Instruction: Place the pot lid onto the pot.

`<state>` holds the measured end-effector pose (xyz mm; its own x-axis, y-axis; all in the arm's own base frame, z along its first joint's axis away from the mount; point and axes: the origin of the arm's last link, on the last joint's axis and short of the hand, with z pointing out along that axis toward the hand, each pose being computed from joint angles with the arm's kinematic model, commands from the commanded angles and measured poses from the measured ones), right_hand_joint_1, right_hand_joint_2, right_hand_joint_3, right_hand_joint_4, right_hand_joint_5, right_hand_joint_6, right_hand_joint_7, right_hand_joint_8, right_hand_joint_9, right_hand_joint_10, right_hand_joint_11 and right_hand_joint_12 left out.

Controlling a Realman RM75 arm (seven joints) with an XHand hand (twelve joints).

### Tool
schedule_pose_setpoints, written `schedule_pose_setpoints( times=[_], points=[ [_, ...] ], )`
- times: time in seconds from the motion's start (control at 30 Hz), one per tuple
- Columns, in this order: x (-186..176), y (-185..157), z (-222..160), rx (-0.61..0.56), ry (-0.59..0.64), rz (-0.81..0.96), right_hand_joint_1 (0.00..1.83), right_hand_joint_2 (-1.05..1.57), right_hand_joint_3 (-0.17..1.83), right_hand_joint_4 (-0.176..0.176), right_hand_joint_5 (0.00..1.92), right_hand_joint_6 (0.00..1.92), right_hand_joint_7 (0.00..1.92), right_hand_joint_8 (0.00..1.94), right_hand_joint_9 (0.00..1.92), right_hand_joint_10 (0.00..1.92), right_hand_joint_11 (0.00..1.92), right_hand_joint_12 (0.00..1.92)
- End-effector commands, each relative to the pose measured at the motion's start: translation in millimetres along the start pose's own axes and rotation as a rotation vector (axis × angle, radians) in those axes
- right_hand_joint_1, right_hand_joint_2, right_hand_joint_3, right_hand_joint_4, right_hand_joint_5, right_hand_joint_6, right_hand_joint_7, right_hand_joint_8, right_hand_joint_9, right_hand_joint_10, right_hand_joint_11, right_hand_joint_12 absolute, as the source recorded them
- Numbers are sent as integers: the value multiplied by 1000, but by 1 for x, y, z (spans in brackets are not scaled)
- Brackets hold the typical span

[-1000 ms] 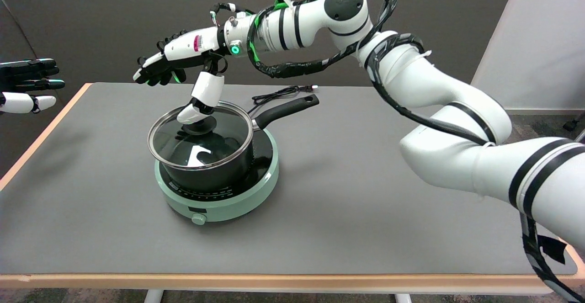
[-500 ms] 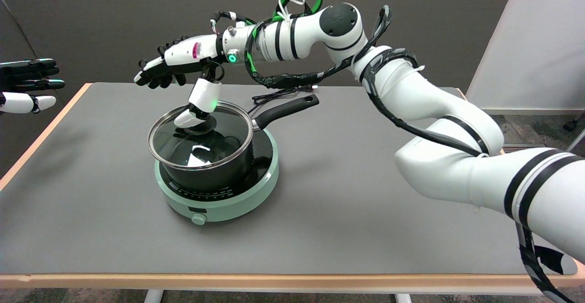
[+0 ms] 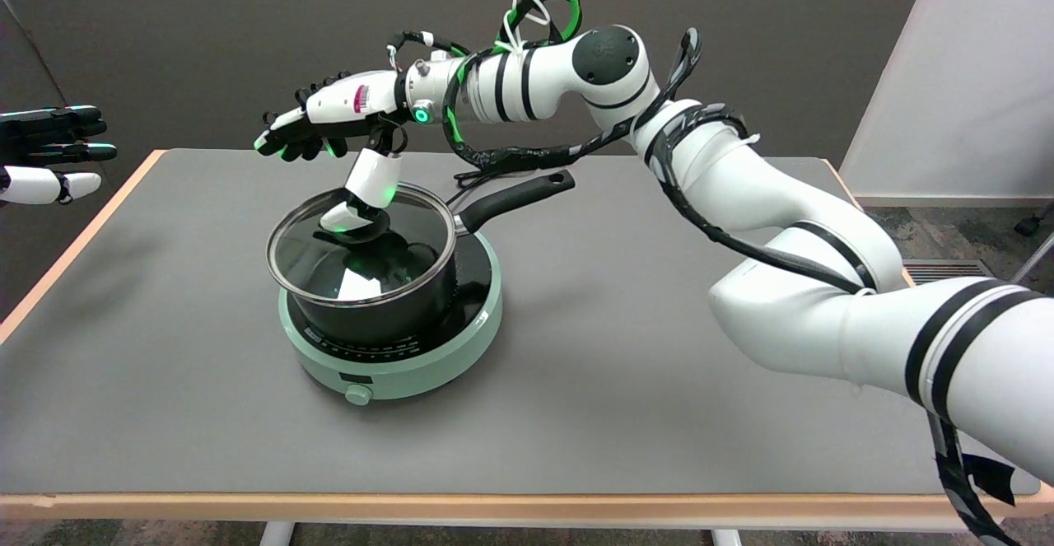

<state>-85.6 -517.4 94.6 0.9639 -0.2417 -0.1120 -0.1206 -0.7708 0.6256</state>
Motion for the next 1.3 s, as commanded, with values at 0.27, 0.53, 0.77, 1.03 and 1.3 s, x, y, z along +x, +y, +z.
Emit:
schedule_pose_setpoints(
  times=[0.27, 0.53, 0.77, 1.03, 1.3],
  points=[
    [-11, 8, 0, -46, 3, 5, 715, 466, 878, -39, 248, 153, 396, 194, 464, 337, 421, 1199],
    [-3, 4, -6, -22, 18, -12, 729, 456, 900, -36, 266, 135, 405, 193, 457, 367, 439, 1199],
    [21, -14, -23, 69, 35, -81, 727, 452, 900, -32, 261, 134, 402, 193, 455, 373, 468, 1197],
    [38, -31, -44, 161, 130, -77, 718, 449, 896, -33, 259, 134, 399, 194, 453, 379, 473, 1201],
    [52, -17, -72, 66, 187, -165, 706, 462, 899, -30, 285, 136, 439, 195, 479, 396, 504, 1220]
  ],
)
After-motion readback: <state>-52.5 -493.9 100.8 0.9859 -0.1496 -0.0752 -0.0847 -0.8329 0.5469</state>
